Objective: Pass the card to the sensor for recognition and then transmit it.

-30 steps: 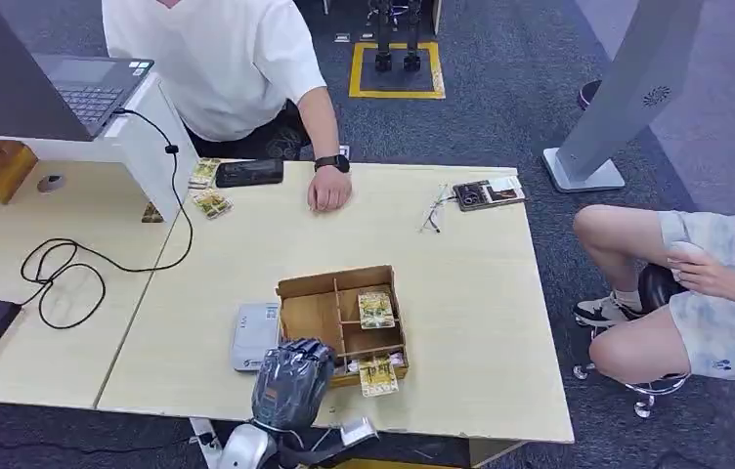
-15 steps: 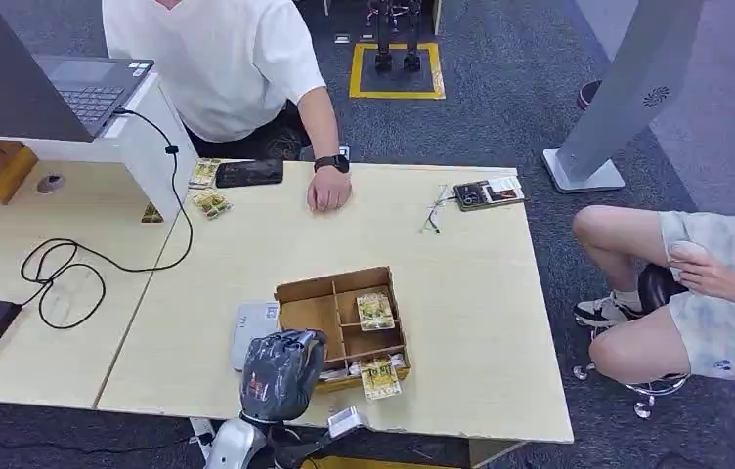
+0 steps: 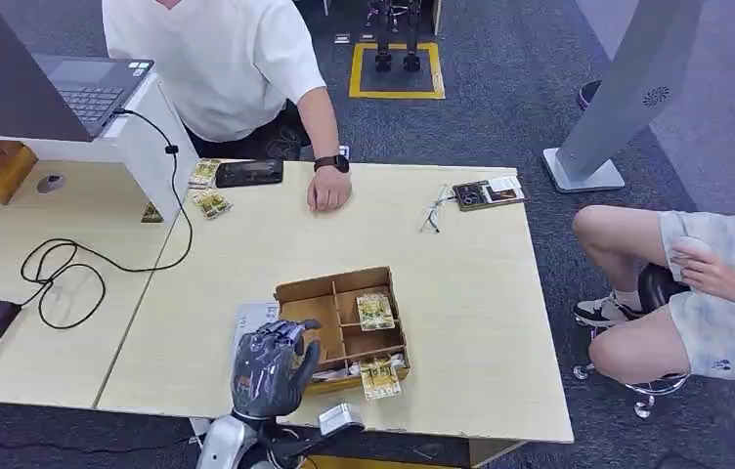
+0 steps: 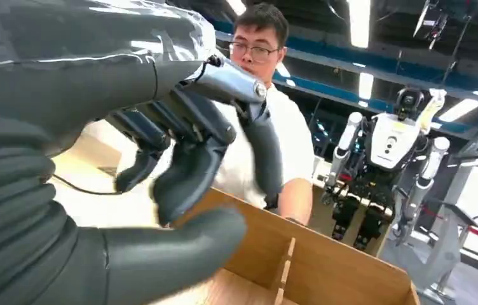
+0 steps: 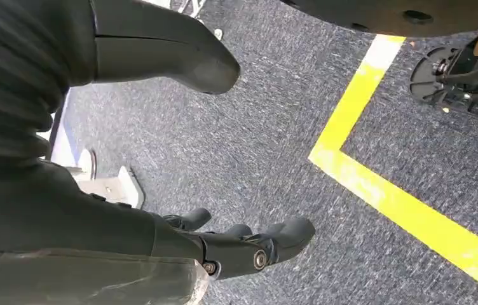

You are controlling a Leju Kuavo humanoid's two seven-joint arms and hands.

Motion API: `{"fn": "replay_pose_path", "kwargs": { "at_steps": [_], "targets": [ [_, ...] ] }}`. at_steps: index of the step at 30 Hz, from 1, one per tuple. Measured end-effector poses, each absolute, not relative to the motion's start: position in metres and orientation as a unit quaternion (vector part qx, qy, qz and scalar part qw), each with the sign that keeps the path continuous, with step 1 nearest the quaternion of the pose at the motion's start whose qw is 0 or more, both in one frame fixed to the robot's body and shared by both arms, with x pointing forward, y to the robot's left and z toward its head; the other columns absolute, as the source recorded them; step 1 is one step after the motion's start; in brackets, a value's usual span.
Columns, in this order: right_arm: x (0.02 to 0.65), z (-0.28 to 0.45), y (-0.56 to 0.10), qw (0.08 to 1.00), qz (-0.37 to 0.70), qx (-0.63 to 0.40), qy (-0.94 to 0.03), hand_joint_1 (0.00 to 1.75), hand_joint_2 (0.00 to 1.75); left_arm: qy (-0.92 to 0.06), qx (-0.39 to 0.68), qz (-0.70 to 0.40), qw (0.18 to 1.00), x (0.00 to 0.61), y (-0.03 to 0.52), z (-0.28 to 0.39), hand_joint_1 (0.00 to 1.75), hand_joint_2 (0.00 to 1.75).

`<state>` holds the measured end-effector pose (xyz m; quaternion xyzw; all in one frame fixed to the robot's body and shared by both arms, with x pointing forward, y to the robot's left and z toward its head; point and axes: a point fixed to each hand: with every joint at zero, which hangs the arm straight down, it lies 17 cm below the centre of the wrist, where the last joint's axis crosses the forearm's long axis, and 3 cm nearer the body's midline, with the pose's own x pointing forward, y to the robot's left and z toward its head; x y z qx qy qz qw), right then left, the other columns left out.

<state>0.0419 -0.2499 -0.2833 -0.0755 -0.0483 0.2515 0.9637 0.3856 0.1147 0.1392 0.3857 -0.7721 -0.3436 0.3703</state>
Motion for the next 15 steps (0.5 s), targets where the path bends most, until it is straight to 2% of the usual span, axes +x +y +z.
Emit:
{"fn": "replay_pose_path", "kwargs": {
  "at_steps": [15],
  "targets": [
    [0.0417, -0.2833, -0.2494, 0.964, 0.251, -0.074, -0.048, 0.0, 1.75, -0.793, 0.373, -0.339, 0.342, 0.3786, 0.1151, 0.1487, 0.0, 1.75]
  ]
}}
